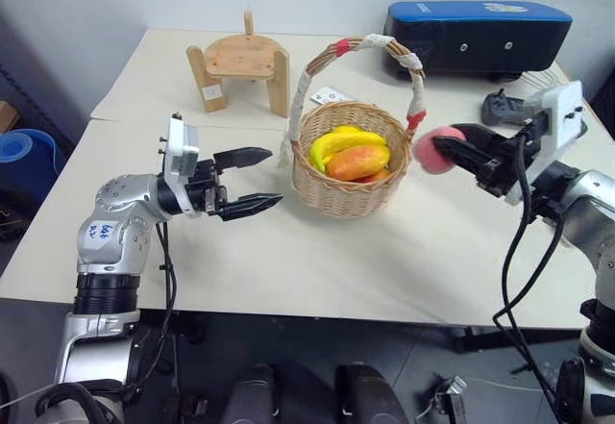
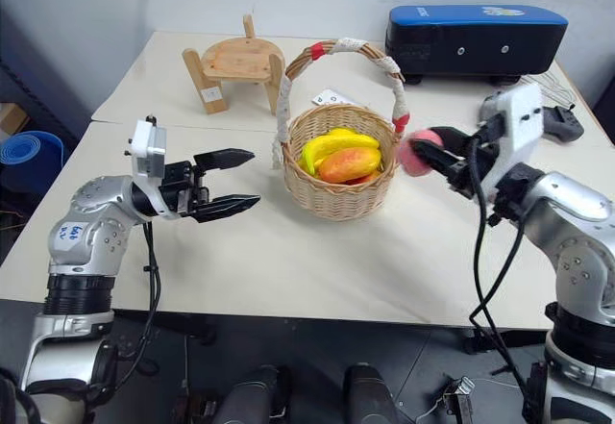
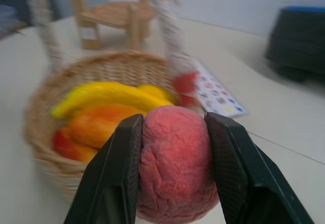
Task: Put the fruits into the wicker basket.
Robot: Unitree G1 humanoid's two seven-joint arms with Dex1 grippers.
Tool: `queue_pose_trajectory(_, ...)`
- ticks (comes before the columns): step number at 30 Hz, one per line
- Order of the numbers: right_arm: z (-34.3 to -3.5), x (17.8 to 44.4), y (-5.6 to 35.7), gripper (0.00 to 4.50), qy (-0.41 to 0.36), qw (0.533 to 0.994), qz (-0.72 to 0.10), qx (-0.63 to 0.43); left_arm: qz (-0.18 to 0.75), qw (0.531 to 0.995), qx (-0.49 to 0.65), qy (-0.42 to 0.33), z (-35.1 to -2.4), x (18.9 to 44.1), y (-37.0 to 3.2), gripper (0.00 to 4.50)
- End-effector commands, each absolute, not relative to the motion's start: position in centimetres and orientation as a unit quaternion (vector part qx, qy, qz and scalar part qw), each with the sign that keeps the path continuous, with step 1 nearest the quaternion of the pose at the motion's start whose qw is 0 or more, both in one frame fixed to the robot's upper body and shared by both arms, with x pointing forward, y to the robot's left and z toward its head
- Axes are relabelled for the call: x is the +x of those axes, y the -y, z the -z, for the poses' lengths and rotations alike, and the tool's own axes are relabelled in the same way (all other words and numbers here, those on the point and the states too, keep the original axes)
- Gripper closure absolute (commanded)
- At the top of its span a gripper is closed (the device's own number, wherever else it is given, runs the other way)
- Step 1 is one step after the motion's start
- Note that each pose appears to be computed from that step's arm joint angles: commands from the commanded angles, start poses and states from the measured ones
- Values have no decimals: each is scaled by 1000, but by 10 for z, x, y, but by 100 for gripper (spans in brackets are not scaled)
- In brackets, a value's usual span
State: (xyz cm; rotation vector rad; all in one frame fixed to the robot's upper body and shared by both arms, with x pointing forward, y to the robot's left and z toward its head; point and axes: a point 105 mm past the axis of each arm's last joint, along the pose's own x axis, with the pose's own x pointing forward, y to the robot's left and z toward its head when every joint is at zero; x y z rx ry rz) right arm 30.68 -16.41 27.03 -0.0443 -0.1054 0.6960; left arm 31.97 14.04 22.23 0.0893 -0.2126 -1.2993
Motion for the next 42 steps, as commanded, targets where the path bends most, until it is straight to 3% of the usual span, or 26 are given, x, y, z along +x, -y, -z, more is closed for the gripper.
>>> queue_pose_trajectory(1,-285,292,128,290,92,909,-407,-8,593,796,43,113,-228,316,-145,0)
queue_pose_trajectory(4,-277,299,109,290,83,904,-420,-3,588,800,40,113,-227,315,-145,0)
queue_pose_trajectory(8,-269,340,84,290,95,922,-372,-45,584,803,40,114,-226,316,-145,0)
queue_pose_trajectory(11,-262,353,74,195,99,917,-384,-51,585,801,41,117,-228,317,-143,0)
queue_pose_trajectory(17,-271,347,86,4,148,904,-393,-80,584,802,39,121,-229,317,-143,0)
queue_pose_trajectory(19,-283,333,100,4,190,893,-404,-57,583,803,39,121,-228,316,-143,0)
queue_pose_trajectory(24,-264,315,156,4,159,901,-393,-89,578,806,39,119,-226,315,-147,0)
queue_pose_trajectory(30,-251,337,214,4,101,930,-337,-106,576,808,40,117,-231,316,-152,0)
queue_pose_trajectory(36,-267,385,196,4,122,931,-343,-42,596,793,32,126,-235,317,-137,0)
queue_pose_trajectory(42,-258,408,168,4,111,923,-368,-24,615,775,46,136,-245,313,-128,0)
